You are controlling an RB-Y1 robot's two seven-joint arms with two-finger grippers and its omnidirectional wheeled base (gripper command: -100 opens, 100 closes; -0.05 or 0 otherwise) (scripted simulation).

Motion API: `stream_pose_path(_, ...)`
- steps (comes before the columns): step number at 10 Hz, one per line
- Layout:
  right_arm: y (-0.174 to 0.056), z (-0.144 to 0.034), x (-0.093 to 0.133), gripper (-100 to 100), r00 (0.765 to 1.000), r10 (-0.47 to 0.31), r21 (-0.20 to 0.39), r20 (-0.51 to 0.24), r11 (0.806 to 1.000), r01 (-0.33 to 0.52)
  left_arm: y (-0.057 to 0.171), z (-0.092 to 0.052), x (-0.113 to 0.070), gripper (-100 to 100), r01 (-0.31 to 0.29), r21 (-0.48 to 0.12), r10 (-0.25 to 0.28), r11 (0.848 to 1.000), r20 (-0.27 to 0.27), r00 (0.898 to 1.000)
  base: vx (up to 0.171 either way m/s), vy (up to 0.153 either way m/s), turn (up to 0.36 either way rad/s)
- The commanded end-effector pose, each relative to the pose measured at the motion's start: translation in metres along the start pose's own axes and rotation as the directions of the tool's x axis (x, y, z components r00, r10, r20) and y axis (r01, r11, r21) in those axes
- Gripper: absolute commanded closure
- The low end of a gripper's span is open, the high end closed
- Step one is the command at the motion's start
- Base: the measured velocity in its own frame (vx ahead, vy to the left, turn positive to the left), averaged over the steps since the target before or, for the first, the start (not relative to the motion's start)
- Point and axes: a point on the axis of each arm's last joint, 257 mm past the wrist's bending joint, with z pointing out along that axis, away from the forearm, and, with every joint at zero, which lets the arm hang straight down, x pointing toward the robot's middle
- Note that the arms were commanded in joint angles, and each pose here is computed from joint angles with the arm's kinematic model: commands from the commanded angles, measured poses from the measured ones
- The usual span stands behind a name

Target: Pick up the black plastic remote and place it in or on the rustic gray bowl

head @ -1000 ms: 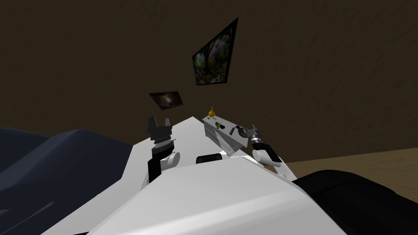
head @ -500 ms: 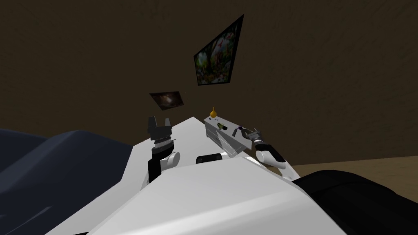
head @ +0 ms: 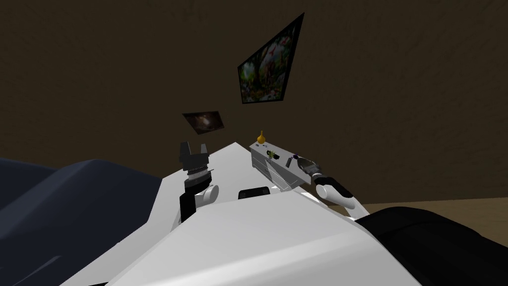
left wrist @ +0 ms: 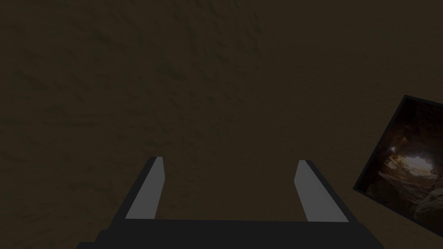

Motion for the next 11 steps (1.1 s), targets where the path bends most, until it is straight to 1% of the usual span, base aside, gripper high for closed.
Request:
stream_pose_path(1,-0.006,-0.001,-0.034,-100,0.994,0.071,0.039,0.079,0.996,-0.074,0.0,0.0,0.0,0,0.0,0.0,0.0,1.0,0.0,1.0,0.11,0.093,0.013)
stream_pose_path(2,-0.012,-0.001,-0.04,-100,0.991,0.084,0.06,0.102,0.994,-0.09,0.0,0.0,0.0,0,0.0,0.0,0.0,1.0,0.0,1.0,0.076,0.078,0.0)
stream_pose_path(3,-0.011,-0.003,-0.062,-100,0.979,0.136,0.069,0.154,0.987,-0.148,0.0,0.0,0.0,0,0.0,0.0,0.0,1.0,0.0,1.0,0.073,0.091,0.013)
stream_pose_path(4,-0.016,-0.004,-0.068,-100,0.973,0.152,0.081,0.175,0.982,-0.168,0.0,0.0,0.0,0,0.0,0.0,0.0,1.0,0.0,1.0,0.071,0.075,0.001)
stream_pose_path(5,-0.02,-0.005,-0.071,-100,0.97,0.15,0.094,0.189,0.981,-0.17,0.0,0.0,0.0,0,0.0,0.0,0.0,1.0,0.0,1.0,0.032,0.031,-0.003)
stream_pose_path(6,-0.019,-0.007,-0.094,-100,0.946,0.212,0.09,0.244,0.967,-0.24,0.0,0.0,0.0,0,0.0,0.0,0.0,1.0,0.0,1.0,0.046,0.055,0.022)
stream_pose_path(8,-0.028,-0.01,-0.1,-100,0.937,0.215,0.114,0.276,0.961,-0.254,0.0,0.0,0.0,0,0.0,0.0,0.0,1.0,0.0,1.0,0.049,0.042,-0.001)
stream_pose_path(9,-0.03,-0.015,-0.124,-100,0.899,0.275,0.108,0.34,0.938,-0.328,0.0,0.0,0.0,0,0.0,0.0,0.0,1.0,0.0,1.0,0.075,0.05,0.019)
stream_pose_path(11,-0.035,-0.018,-0.127,-100,0.891,0.275,0.121,0.36,0.934,-0.337,0.0,0.0,0.0,0,0.0,0.0,0.0,1.0,0.0,1.0,0.054,0.042,0.0)
